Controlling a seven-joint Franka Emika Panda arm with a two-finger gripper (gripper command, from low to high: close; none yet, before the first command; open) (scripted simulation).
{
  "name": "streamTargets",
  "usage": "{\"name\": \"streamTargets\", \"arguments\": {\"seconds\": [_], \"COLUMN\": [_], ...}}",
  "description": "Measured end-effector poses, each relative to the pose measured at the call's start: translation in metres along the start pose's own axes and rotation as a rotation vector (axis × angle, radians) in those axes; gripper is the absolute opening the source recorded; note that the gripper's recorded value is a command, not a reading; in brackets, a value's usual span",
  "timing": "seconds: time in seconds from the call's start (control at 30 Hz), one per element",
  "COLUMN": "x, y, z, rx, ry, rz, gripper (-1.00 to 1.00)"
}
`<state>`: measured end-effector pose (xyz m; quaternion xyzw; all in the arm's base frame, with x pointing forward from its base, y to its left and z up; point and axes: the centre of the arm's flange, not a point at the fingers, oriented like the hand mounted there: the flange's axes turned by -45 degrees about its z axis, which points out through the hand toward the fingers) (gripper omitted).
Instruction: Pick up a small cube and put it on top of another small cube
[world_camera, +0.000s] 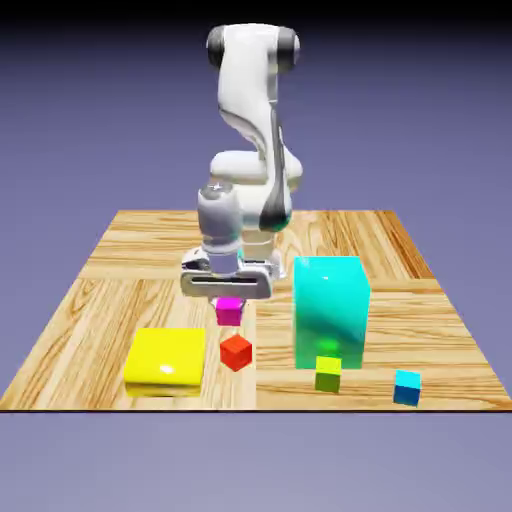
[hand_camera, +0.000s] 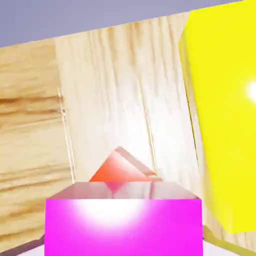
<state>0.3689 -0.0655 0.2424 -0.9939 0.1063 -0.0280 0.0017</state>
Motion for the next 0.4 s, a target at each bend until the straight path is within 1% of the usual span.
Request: {"name": "streamTargets", "arguments": {"seconds": [0.03,0.07,0.3,0.33,0.4], "x": [0.003,0.003,0.005,0.004,0.004], "y": [-0.022,-0.022,-0.021,-0.021,-0.021], "z": [-0.008,-0.008,0.058,0.062,0.062], "rx": [-0.004,-0.004,-0.004,-0.004,-0.004], "ry": [0.043,0.043,0.043,0.043,0.043], "rz": [-0.067,-0.067,-0.067,-0.067,-0.067], "gripper": [-1.0,-1.0,-1.0,1.0,1.0]}}
